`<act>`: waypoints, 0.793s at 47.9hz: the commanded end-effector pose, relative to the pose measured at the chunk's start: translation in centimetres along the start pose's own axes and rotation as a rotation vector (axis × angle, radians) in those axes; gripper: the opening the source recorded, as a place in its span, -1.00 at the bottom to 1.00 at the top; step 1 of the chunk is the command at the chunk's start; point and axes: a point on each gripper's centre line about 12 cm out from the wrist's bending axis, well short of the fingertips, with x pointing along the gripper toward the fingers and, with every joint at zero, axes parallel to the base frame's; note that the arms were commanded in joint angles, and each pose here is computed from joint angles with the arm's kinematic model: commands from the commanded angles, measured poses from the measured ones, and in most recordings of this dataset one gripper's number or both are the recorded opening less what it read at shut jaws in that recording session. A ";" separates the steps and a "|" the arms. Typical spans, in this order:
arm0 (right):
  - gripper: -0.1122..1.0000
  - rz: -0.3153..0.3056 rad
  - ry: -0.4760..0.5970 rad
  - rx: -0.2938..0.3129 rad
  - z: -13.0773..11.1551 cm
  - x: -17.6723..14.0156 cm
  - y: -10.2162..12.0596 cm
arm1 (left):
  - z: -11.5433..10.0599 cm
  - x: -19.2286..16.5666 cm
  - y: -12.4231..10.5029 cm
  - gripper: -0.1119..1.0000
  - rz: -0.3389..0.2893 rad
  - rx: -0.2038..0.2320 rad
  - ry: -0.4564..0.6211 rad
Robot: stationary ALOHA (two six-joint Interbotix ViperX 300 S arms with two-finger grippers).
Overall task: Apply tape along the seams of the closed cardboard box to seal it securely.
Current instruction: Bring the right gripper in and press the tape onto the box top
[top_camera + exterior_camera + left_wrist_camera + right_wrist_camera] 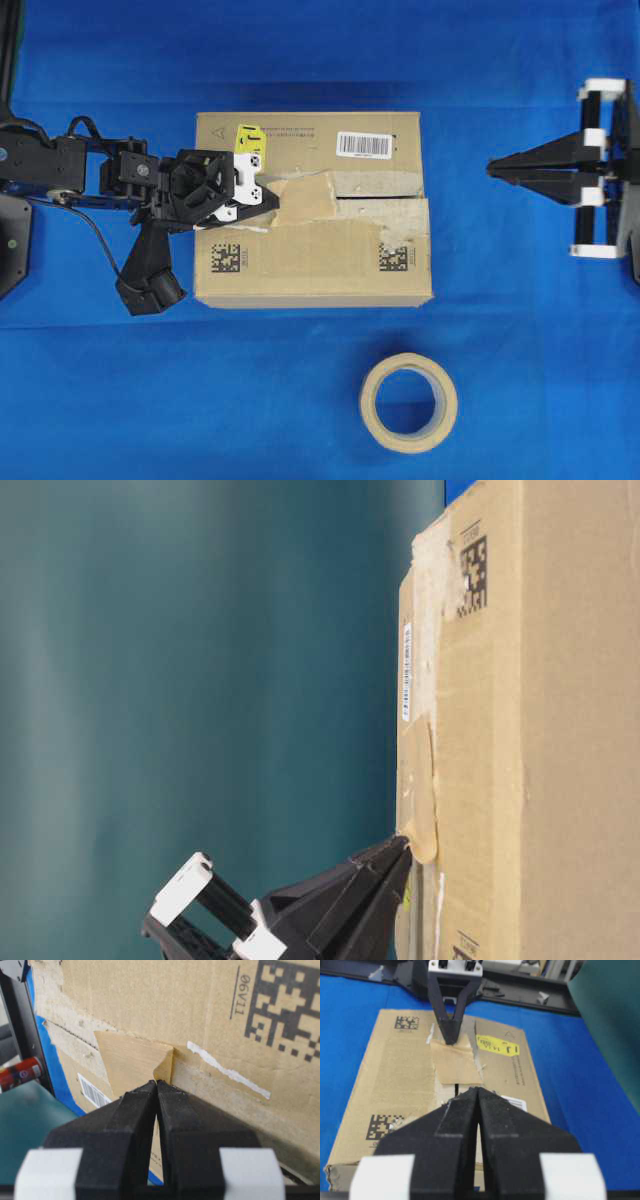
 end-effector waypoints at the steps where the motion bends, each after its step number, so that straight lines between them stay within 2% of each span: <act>1: -0.80 -0.003 -0.031 0.010 1.1 1.3 0.0 | -0.2 -0.4 1.3 -0.78 0.040 0.000 0.005; 19: -0.78 -0.007 0.034 0.016 1.3 9.0 -0.1 | -0.2 -0.4 1.4 -0.78 0.040 0.004 0.006; 21: -0.66 -0.007 0.043 0.017 1.2 10.0 -0.1 | -0.2 -0.3 1.4 -0.78 0.040 0.007 0.006; 28: 0.11 -0.006 0.051 0.017 1.5 12.9 -0.1 | -0.2 -0.3 1.4 -0.78 0.040 0.007 0.006; 30: 0.25 -0.008 0.055 0.017 1.5 13.6 -0.1 | -0.2 -0.3 1.4 -0.78 0.040 0.006 0.006; 38: 0.01 -0.005 0.077 0.012 1.3 15.3 0.0 | -0.2 -0.4 1.4 -0.78 0.041 0.006 0.006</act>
